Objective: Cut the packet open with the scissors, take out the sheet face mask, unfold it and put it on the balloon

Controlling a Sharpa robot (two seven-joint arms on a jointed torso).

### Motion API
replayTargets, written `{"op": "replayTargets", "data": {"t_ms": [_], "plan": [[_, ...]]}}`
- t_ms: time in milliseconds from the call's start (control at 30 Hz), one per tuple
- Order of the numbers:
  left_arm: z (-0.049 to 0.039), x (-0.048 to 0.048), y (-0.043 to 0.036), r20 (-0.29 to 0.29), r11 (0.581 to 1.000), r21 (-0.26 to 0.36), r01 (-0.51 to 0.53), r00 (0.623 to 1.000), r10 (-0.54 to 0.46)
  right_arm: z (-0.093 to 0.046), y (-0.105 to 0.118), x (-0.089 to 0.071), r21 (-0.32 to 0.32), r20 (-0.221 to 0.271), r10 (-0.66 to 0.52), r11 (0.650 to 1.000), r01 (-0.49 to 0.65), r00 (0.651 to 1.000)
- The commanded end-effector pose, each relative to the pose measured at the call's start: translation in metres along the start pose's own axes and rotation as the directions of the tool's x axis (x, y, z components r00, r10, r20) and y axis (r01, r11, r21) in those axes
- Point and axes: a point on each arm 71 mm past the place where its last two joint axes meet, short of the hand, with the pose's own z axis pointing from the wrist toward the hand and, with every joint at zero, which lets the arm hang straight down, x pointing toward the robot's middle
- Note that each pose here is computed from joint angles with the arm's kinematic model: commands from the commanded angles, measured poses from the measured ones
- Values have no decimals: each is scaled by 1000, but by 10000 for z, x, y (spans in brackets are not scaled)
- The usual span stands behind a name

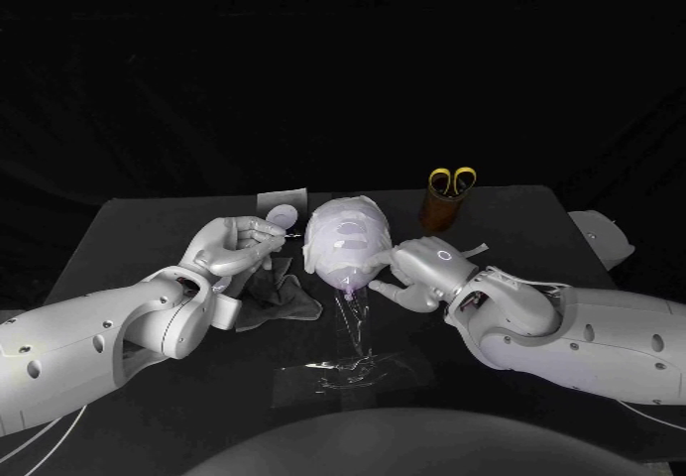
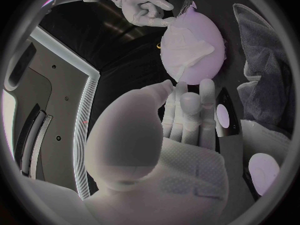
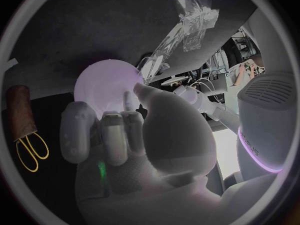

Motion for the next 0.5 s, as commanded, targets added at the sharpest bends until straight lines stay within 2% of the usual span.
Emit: {"op": "replayTargets", "data": {"t_ms": [33,200,333,400,500], "plan": [[7,24,-21,-18,1000,12,11,1000,-11,-6,-6,83,5,-93,-56,998,57,994],[7,23,-20,-17,1000,11,11,1000,-11,-22,9,120,-5,-129,-67,998,67,989],[6,20,-19,-17,1000,11,11,1000,-11,-42,21,127,-12,-140,-71,997,70,988],[5,18,-19,-16,1000,10,10,1000,-10,-57,24,118,-15,-133,-70,998,68,989],[3,15,-18,-15,1000,10,10,1000,-10,-88,22,73,-20,-89,-58,998,57,994]]}}
